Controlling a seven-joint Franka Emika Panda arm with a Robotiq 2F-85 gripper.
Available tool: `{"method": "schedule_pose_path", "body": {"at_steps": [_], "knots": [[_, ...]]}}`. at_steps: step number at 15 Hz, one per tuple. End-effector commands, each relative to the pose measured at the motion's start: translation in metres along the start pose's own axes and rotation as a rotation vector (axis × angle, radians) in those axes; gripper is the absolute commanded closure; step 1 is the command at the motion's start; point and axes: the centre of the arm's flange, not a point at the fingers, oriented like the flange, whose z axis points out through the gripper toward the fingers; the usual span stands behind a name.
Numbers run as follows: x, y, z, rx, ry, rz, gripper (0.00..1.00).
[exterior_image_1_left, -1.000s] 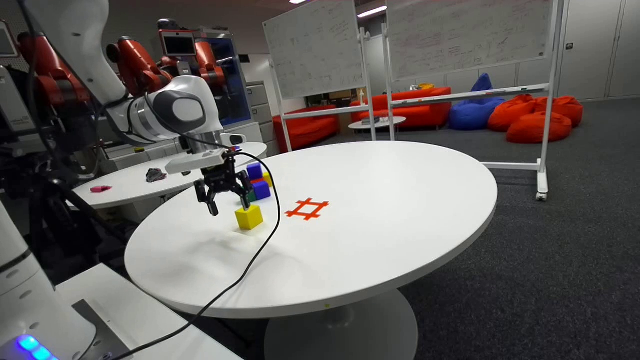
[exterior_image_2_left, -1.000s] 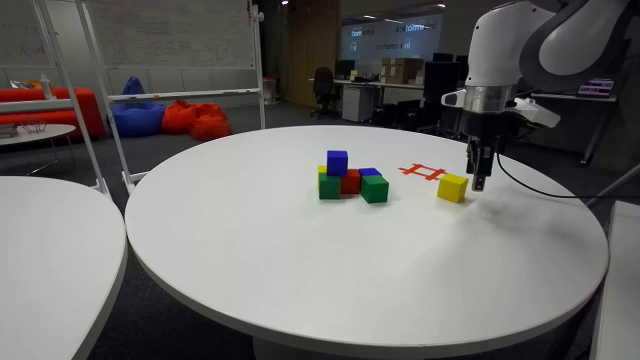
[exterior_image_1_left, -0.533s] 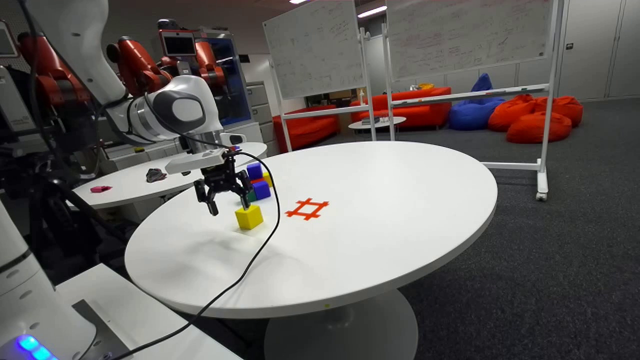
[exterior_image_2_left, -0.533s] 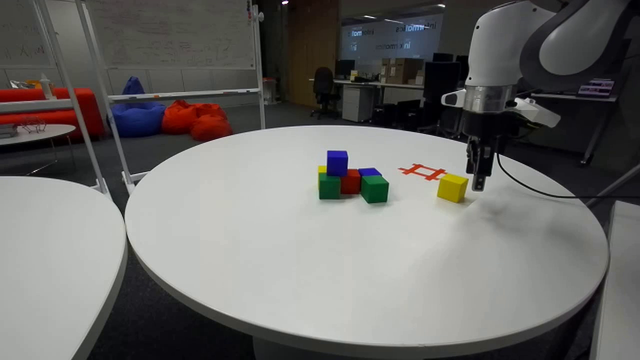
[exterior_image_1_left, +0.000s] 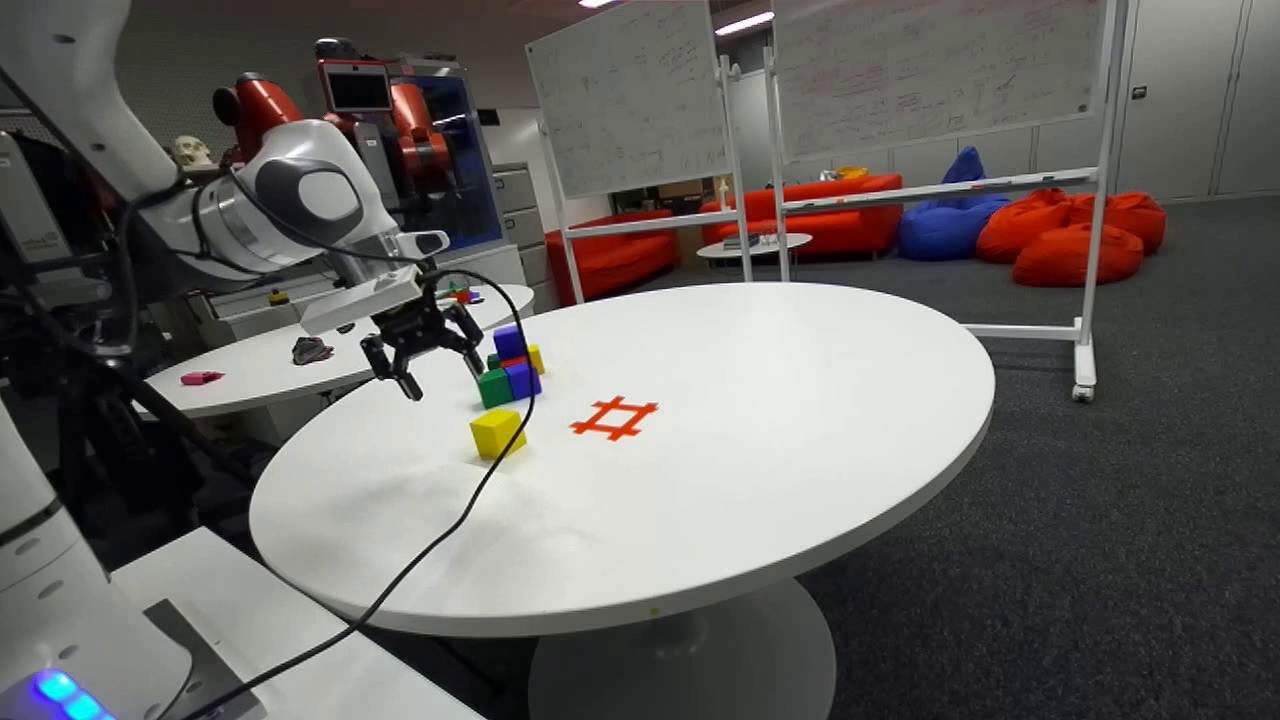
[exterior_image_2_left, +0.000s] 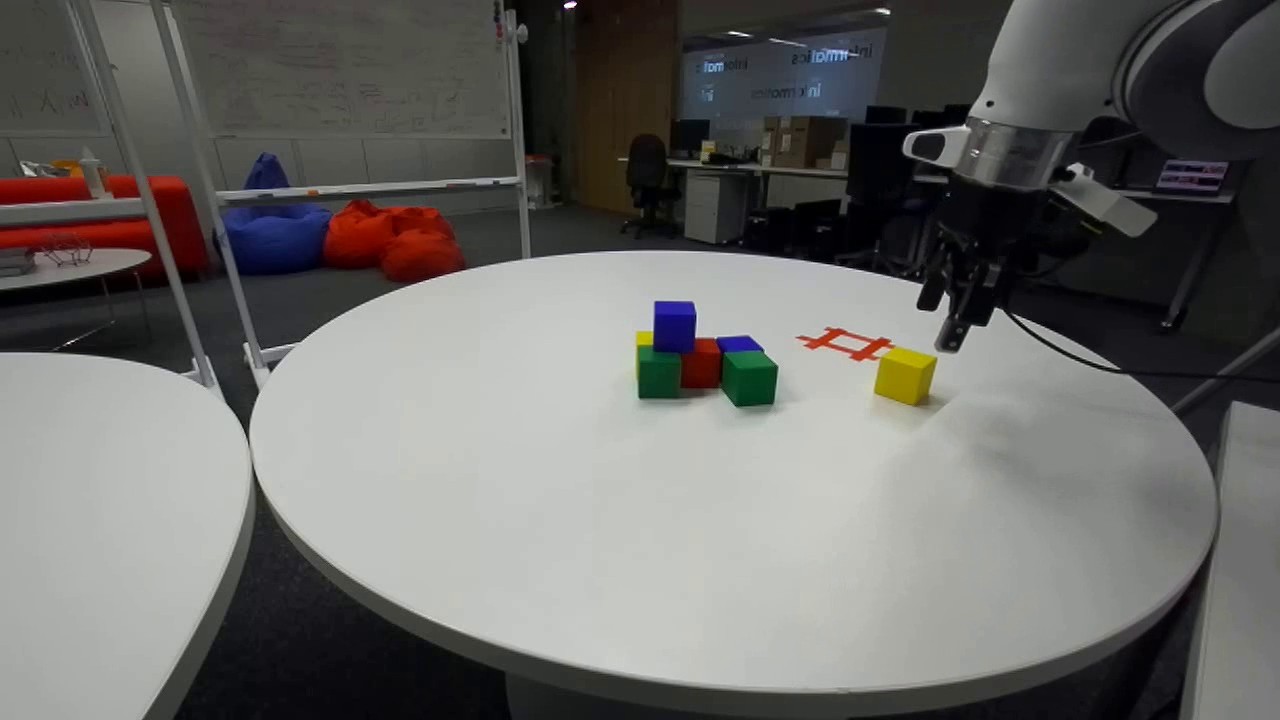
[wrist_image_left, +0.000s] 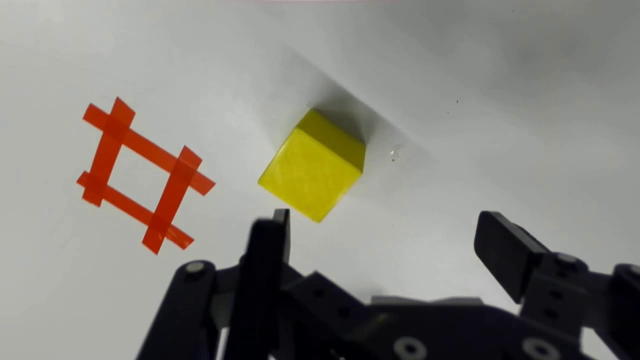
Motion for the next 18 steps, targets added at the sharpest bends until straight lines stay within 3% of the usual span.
{"method": "schedule_pose_path", "body": {"at_steps": [1, 2, 9, 18], "knots": [[-0.026, -0.030, -0.037, -0.088, 0.090, -0.028, 0.00], [0.014, -0.002, -0.018, -0.049, 0.043, -0.021, 0.00], [0.016, -0.003, -0.018, -0.051, 0.045, -0.018, 0.00], [0.020, 0.030, -0.024, 0.061, 0.108, 0.308, 0.00]]}}
